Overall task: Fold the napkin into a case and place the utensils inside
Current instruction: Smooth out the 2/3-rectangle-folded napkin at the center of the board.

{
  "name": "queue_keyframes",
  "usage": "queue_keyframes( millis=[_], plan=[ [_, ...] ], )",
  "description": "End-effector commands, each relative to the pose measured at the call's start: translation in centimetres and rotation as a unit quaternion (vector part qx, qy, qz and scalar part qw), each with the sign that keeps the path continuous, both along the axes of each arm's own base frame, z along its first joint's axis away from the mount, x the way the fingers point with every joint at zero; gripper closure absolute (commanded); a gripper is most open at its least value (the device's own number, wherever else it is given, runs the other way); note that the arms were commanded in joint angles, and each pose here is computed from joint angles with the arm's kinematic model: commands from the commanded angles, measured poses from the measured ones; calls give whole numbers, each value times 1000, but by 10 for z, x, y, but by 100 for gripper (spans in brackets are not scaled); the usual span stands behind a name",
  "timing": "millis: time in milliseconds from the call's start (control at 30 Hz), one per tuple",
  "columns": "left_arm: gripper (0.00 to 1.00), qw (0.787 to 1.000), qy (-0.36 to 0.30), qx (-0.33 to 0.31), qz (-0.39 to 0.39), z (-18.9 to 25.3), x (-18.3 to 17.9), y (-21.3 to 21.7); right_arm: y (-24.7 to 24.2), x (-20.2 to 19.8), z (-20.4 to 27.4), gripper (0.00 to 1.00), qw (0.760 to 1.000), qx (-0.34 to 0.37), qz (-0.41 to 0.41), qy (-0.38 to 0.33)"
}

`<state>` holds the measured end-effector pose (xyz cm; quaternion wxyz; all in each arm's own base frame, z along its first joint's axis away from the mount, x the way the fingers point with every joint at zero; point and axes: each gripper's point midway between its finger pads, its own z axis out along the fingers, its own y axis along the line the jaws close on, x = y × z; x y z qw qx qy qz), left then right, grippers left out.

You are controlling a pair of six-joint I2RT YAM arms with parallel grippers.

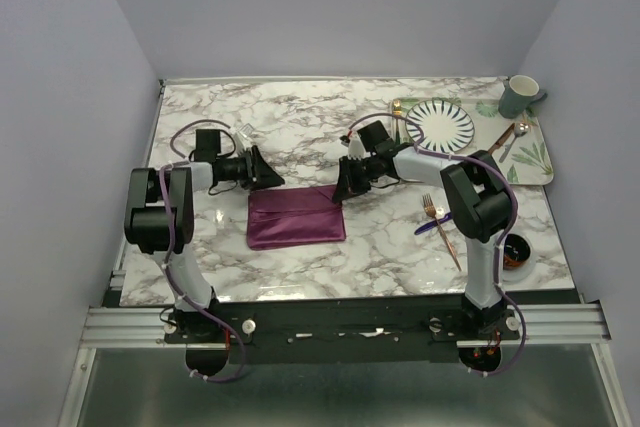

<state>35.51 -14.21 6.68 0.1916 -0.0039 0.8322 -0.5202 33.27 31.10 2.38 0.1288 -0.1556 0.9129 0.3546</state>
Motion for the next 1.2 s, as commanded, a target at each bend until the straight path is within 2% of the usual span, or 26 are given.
queue_keyframes(
  millis=[0, 67, 100, 200, 333, 533, 633, 900, 1033, 1167],
  plan=[
    [58, 997, -71, -28, -24, 43, 1, -54, -11, -6, -13, 81, 1000, -26, 5, 8],
    [63, 998, -49, -46, -11, 47, 2, -70, -12, -7, -14, 82, 1000, -26, 6, 9],
    [66, 996, -63, -56, -16, 51, 4, -82, -12, -8, -15, 82, 1000, -28, 6, 10],
    [70, 996, -51, -74, -10, 49, 10, -103, -12, -8, -15, 82, 1000, -26, 5, 12],
    [74, 998, -8, -69, -4, 19, 12, -119, -10, -8, -14, 82, 1000, -21, 5, 14],
    [77, 998, 54, -33, 9, -39, 6, -117, -10, -10, -8, 81, 1000, -15, 9, 11],
    [80, 997, 77, -10, 11, -60, 0, -112, -6, -13, 10, 79, 1000, 7, 19, 3],
    [83, 997, 74, 16, 3, -73, -4, -109, 18, -18, 83, 67, 993, 112, 38, -12],
    [83, 997, 75, 17, 2, -74, -3, -108, 24, -15, 76, 66, 992, 121, 31, 11],
    [83, 997, 79, 18, 0, -75, -5, -108, 27, -17, 47, 67, 991, 119, 19, 59]
  ],
)
